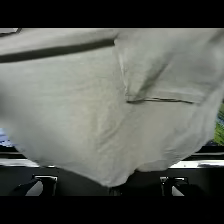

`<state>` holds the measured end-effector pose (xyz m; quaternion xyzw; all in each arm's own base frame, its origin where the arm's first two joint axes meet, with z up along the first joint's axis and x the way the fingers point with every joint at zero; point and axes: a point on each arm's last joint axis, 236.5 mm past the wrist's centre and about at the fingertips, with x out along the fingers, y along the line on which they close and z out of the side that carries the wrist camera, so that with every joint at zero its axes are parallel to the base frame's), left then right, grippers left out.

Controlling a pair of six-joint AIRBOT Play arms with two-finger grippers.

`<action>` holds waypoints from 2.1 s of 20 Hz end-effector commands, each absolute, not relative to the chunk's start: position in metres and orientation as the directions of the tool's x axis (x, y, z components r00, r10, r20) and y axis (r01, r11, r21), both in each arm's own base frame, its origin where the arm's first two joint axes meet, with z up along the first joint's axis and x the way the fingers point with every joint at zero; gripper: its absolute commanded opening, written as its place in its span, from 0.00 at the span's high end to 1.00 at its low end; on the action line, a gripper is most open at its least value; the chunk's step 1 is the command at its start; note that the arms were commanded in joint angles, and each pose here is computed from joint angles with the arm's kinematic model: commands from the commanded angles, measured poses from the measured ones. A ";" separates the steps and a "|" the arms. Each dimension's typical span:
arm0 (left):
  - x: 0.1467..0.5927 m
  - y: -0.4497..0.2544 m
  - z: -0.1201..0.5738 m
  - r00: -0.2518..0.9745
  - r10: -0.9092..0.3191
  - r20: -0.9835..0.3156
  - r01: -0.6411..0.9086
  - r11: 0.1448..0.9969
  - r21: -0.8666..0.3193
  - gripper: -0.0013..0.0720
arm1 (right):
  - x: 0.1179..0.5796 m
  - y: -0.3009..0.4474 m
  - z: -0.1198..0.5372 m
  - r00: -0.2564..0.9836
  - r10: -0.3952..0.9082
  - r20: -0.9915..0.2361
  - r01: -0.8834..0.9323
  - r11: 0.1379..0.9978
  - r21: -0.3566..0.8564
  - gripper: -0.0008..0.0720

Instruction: Fold the clothes and pants, and hang the long-sleeved shirts on hangers.

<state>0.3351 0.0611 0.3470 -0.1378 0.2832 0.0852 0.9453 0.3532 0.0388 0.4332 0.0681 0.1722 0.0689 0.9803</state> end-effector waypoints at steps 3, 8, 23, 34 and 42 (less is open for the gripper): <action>0.444 0.054 0.149 0.532 -0.083 -0.843 -0.204 0.953 -0.223 0.96 | 0.492 0.046 0.216 0.667 0.179 -0.723 -0.003 0.971 0.238 0.94; 0.525 0.050 0.004 0.442 -0.107 -0.891 -0.227 0.947 -0.227 0.96 | 0.581 0.044 0.078 0.605 0.167 -0.779 0.062 0.965 0.255 0.94; 0.477 0.035 -0.071 0.143 -0.178 -0.974 -0.308 0.927 -0.214 0.96 | 0.547 0.020 -0.027 0.319 0.063 -0.946 0.107 0.989 0.101 0.94; 0.441 0.016 -0.113 -0.070 -0.218 -0.973 -0.302 0.935 -0.188 0.95 | 0.512 0.021 -0.081 0.104 0.066 -0.992 0.119 0.990 0.078 0.94; 0.470 0.047 -0.037 0.087 -0.189 -0.978 -0.297 0.932 -0.207 0.14 | 0.499 0.024 -0.033 0.122 0.149 -0.981 0.086 0.983 0.160 0.34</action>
